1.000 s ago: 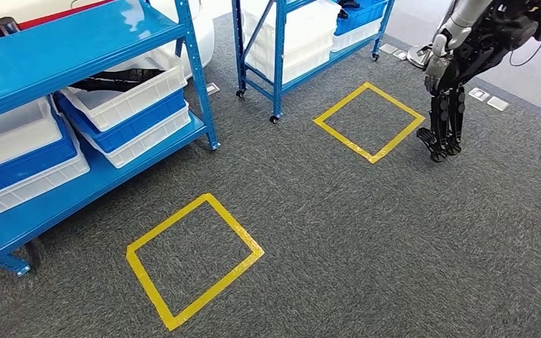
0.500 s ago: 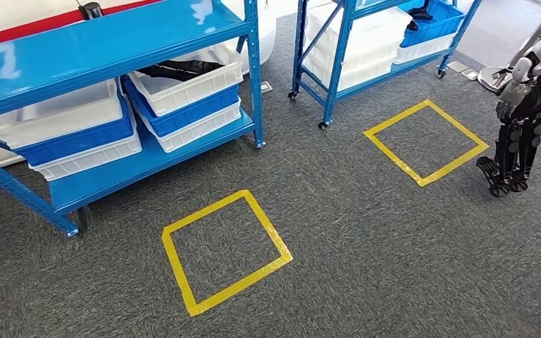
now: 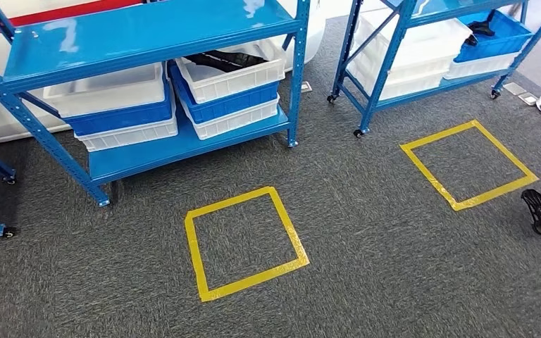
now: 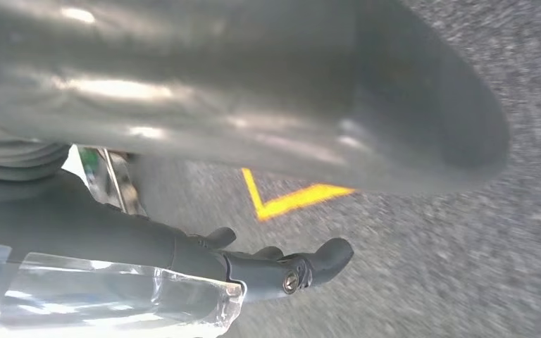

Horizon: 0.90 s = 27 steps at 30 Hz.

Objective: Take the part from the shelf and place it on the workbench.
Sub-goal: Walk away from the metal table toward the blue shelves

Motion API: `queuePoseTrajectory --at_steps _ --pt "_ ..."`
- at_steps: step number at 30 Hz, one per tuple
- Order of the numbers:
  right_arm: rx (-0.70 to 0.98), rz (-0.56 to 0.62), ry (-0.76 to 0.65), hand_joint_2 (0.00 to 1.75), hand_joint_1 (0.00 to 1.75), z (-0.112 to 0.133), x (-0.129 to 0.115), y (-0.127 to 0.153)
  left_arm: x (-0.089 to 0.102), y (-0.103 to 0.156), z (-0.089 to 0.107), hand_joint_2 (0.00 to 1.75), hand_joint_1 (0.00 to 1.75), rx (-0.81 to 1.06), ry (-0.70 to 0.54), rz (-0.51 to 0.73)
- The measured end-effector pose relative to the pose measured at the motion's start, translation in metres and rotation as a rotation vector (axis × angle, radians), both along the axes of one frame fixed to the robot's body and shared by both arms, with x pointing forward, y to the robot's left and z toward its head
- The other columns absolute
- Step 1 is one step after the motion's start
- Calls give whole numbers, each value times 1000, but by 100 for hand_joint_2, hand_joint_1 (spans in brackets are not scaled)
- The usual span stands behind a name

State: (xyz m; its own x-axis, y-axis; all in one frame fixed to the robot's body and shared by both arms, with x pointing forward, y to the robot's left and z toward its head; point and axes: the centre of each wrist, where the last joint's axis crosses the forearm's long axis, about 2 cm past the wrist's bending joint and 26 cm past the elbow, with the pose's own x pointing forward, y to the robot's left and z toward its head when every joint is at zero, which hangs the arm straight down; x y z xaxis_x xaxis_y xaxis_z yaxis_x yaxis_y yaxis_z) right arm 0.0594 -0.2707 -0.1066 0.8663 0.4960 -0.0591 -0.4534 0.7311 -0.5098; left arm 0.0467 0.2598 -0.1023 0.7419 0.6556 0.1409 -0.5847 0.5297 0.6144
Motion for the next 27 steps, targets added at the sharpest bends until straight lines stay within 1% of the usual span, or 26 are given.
queuePoseTrajectory --at_steps 1,5,10,14,18,25,27 --pt "1 8 -7 0 0 0 2 0 0 0 0 0 0 -1 2 16" --pt "2 46 -25 0 0 1 4 0 0 0 1 0 0 -5 7 70" --pt "1 63 -25 0 0 0 2 0 -2 -6 1 0 0 -6 2 96" --pt "5 64 -33 0 0 0 3 -1 -2 -7 1 175 0 9 -14 89" --pt "7 54 -43 0 0 1 5 -2 -5 -5 1 175 0 34 -29 71" --pt "10 28 -45 0 0 0 -1 -3 -1 -3 0 175 0 49 -56 38" --pt "11 19 -48 0 0 0 -1 -3 -1 -2 0 87 0 51 -61 32"
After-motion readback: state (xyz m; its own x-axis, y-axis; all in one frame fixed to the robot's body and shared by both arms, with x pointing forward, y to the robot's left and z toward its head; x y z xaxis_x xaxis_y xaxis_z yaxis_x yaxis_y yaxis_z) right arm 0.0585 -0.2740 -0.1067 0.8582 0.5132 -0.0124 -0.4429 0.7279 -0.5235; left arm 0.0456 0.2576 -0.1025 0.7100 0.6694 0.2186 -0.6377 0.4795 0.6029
